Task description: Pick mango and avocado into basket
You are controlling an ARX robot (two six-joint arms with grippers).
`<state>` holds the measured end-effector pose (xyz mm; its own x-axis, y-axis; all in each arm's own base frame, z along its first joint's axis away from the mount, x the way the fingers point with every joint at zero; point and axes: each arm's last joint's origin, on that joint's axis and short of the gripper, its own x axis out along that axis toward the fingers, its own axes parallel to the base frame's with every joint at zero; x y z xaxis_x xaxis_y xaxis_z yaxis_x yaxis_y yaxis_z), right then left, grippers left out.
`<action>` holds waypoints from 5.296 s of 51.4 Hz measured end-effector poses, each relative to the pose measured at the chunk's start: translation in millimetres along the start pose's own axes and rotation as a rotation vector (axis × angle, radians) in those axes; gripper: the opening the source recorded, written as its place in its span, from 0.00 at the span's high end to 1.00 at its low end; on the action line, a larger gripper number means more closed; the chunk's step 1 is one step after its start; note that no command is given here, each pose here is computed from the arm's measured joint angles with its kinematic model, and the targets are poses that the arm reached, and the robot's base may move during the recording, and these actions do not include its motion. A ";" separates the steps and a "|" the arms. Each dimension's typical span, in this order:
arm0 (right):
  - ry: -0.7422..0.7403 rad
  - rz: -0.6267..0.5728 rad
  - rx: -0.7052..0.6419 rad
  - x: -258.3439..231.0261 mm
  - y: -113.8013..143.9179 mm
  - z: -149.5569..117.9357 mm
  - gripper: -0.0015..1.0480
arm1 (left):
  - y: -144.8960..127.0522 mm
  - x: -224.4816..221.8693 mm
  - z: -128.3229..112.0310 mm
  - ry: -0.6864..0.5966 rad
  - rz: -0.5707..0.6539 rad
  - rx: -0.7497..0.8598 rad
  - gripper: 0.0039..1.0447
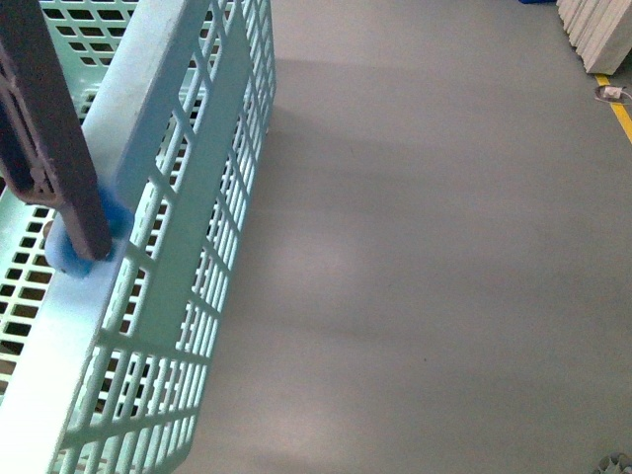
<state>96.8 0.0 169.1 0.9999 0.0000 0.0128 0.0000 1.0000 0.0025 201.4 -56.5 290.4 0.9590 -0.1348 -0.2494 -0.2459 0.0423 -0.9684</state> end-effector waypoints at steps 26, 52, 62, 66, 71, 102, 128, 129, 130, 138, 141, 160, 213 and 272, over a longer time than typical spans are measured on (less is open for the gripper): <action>0.000 0.000 0.000 0.0 0.0 0.0 0.08 | -0.4 -0.2 0.0 0.000 -0.002 0.000 0.74; -0.001 -0.003 0.000 0.0 -0.1 0.1 0.08 | -0.6 -0.6 -1.0 0.005 -0.003 -0.006 0.75; 0.001 0.000 0.000 0.0 0.0 -0.1 0.08 | -0.2 -0.2 -0.9 0.004 -0.001 -0.006 0.75; 0.000 0.000 0.000 0.0 0.0 0.0 0.08 | -0.4 -0.2 -1.0 0.006 -0.001 -0.004 0.75; 0.000 0.000 0.000 0.0 0.0 0.0 0.08 | -0.4 -0.2 -1.1 0.007 -0.001 -0.005 0.75; 0.000 0.000 0.000 0.0 0.0 0.0 0.08 | -0.4 -0.3 -0.8 0.004 -0.002 -0.005 0.75; -0.001 -0.003 0.000 0.0 -0.1 0.1 0.08 | -0.5 -0.4 -0.8 0.003 -0.002 -0.005 0.75; 0.000 -0.002 0.000 0.0 -0.1 0.0 0.08 | -0.5 -0.4 -0.8 0.004 -0.002 -0.005 0.75; 0.000 -0.001 0.000 0.0 0.0 0.0 0.08 | -0.5 -0.4 -0.8 0.005 -0.001 -0.005 0.75; 0.000 0.000 0.000 0.0 0.0 0.0 0.08 | -0.7 -0.5 -0.8 0.005 -0.003 -0.005 0.75; -0.001 -0.002 0.000 0.0 -0.1 0.1 0.08 | -0.6 -0.5 -0.7 0.001 -0.002 -0.005 0.75; 0.000 0.000 0.000 0.0 0.0 0.0 0.08 | -0.8 -0.5 -0.8 0.004 -0.003 -0.003 0.75; 0.000 0.000 0.000 0.0 0.0 0.0 0.08 | -0.9 -0.6 -0.7 0.006 -0.003 -0.005 0.75; 0.000 0.002 0.000 0.0 0.0 -0.1 0.08 | -25.0 103.9 -23.5 0.330 0.186 0.472 0.75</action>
<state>96.8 0.0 169.0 0.9999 0.0019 0.0124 -0.0019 1.0000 0.0024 303.8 -94.8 288.5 0.7932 -0.3795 -0.4762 -0.2433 0.5193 -0.8192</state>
